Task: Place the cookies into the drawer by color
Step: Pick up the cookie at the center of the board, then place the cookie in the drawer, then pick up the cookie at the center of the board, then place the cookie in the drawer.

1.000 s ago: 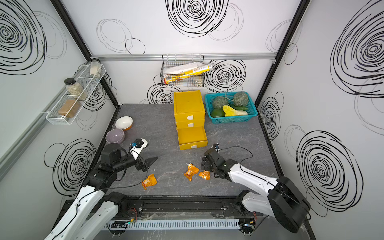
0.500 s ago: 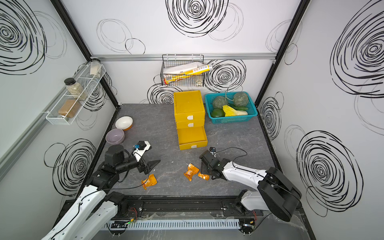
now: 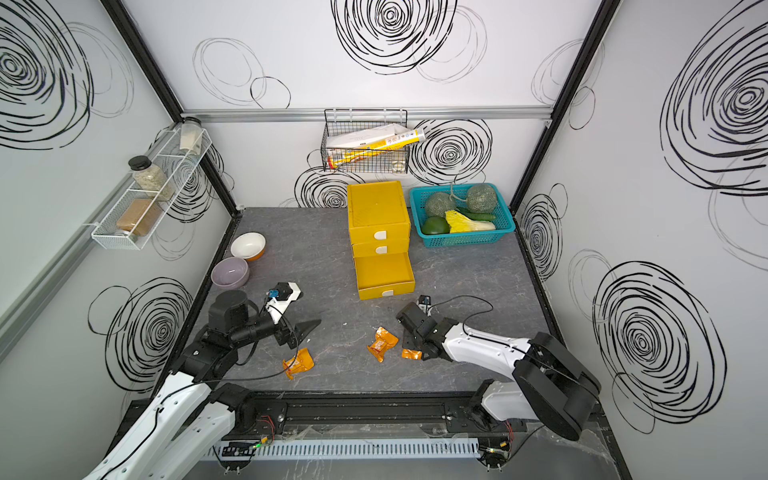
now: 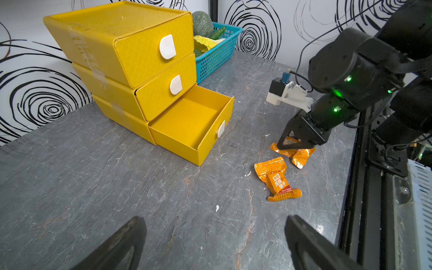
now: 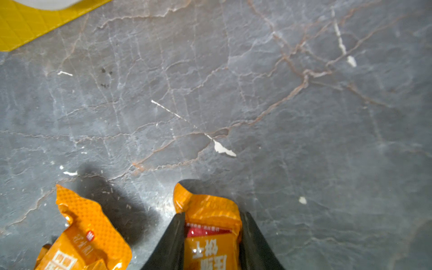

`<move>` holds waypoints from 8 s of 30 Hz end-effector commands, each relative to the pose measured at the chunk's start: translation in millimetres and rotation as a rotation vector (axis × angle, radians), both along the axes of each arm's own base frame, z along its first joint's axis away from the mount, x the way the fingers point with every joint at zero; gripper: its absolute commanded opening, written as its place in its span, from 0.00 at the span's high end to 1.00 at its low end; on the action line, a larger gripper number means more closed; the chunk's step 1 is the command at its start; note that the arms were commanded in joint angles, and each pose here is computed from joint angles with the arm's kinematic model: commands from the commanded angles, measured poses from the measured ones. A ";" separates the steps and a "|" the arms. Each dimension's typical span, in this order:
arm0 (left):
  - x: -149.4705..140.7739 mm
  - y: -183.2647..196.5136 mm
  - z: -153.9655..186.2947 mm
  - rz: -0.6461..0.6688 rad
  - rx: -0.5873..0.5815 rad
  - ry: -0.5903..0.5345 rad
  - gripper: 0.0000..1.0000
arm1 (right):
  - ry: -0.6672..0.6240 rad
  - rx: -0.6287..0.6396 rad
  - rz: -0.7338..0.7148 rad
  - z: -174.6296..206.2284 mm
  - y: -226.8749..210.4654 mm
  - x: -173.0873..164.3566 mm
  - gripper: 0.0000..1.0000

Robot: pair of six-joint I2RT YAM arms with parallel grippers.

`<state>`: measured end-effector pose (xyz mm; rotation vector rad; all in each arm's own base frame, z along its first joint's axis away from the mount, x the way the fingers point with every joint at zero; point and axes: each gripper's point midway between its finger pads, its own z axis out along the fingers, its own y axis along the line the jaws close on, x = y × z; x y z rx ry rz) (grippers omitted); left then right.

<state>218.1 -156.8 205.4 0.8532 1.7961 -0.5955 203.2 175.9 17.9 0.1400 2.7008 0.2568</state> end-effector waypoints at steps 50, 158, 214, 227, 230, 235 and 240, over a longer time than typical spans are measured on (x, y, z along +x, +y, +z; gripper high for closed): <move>-1.9 5.9 19.9 0.007 -0.023 -0.106 0.01 | -0.322 -0.039 0.026 140.1 50.9 221.5 0.70; -70.7 67.9 -197.4 -0.491 0.969 0.345 0.23 | -1.191 0.044 0.520 241.3 -45.8 -9.2 0.00; 194.9 -139.0 -32.6 -0.274 0.563 -0.131 0.52 | -1.234 0.030 0.483 247.3 -52.6 -9.4 0.00; 182.1 -130.6 -1.1 -0.213 0.492 -0.157 0.02 | -1.226 0.032 0.512 244.0 -48.5 -10.4 0.00; 175.8 -127.5 11.4 -0.199 0.465 -0.152 0.01 | -1.215 0.032 0.521 242.3 -47.0 -9.8 0.00; 163.9 -118.0 27.3 -0.189 0.418 -0.130 0.01 | -1.208 0.035 0.550 238.3 -42.7 -10.9 0.00; 151.3 -104.8 35.2 -0.169 0.409 -0.110 0.01 | -1.178 0.038 0.594 231.1 -36.0 -10.8 0.01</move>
